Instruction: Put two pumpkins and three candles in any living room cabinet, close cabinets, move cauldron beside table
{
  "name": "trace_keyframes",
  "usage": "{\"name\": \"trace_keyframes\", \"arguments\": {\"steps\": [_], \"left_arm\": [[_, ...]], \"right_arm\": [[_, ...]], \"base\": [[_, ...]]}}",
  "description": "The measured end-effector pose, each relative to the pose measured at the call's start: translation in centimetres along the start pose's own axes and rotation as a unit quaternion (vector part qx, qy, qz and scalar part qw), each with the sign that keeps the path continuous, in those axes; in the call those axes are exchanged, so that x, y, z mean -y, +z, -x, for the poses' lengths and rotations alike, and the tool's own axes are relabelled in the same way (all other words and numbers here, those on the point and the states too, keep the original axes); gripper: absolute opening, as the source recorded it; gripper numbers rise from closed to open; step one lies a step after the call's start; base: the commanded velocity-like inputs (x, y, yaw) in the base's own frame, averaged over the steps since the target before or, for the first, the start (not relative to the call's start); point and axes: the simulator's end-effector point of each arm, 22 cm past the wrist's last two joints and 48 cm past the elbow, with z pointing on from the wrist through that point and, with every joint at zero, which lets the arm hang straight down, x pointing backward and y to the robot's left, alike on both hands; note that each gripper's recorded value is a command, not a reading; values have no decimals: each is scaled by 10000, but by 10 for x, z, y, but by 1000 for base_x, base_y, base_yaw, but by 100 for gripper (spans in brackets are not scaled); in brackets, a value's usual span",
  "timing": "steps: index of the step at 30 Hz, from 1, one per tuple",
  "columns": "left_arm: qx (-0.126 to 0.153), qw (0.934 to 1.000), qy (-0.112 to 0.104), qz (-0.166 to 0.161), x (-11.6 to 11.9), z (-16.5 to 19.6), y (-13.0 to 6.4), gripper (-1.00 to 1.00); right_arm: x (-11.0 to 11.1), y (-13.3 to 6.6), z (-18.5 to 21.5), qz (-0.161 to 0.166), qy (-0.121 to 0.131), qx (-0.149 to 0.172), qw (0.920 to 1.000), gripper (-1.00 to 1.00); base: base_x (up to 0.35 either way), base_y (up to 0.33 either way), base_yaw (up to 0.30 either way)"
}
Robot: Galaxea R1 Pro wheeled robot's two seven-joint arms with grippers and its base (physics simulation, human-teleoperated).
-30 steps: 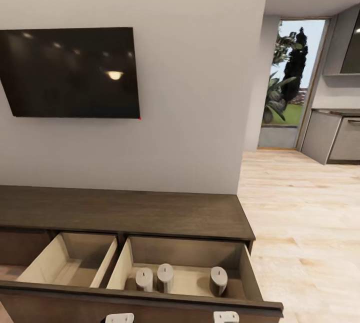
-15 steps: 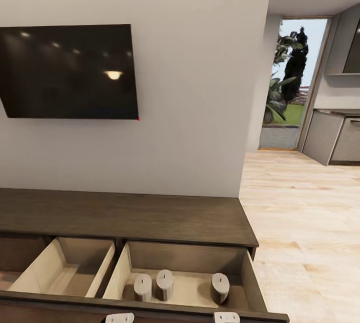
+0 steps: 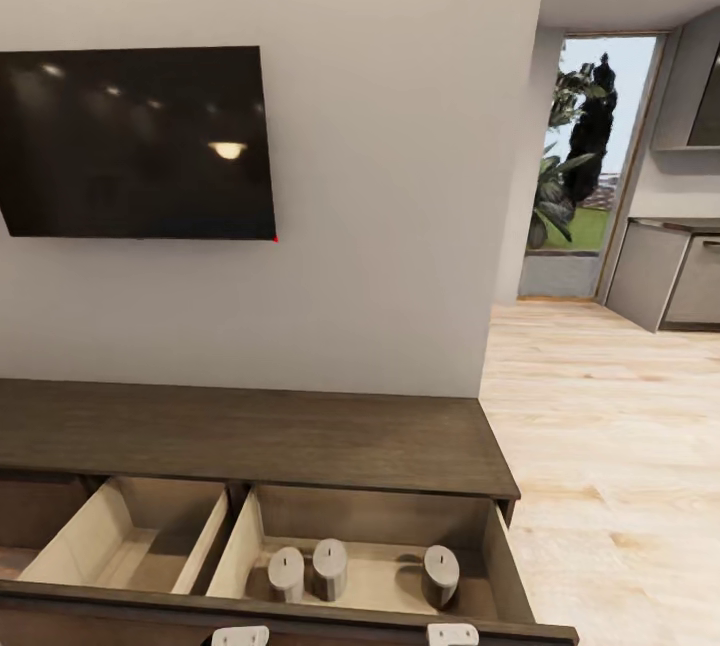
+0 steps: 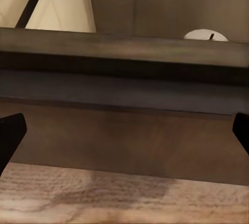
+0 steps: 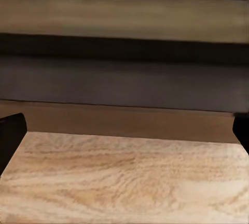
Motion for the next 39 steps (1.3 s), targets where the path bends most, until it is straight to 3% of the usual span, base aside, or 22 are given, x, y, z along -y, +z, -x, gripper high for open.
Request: {"name": "trace_keyframes", "arguments": {"steps": [18, 39], "left_arm": [[6, 10000, 3, 4, -1, 0, 0, 100], [2, 10000, 0, 0, 0, 0, 0, 100]], "right_arm": [[1, 0, 5, -18, 34, 100, 9999, 100], [1, 0, 5, -11, 22, 111, 9999, 100]], "base": [[258, 0, 0], [89, 0, 0]]}}
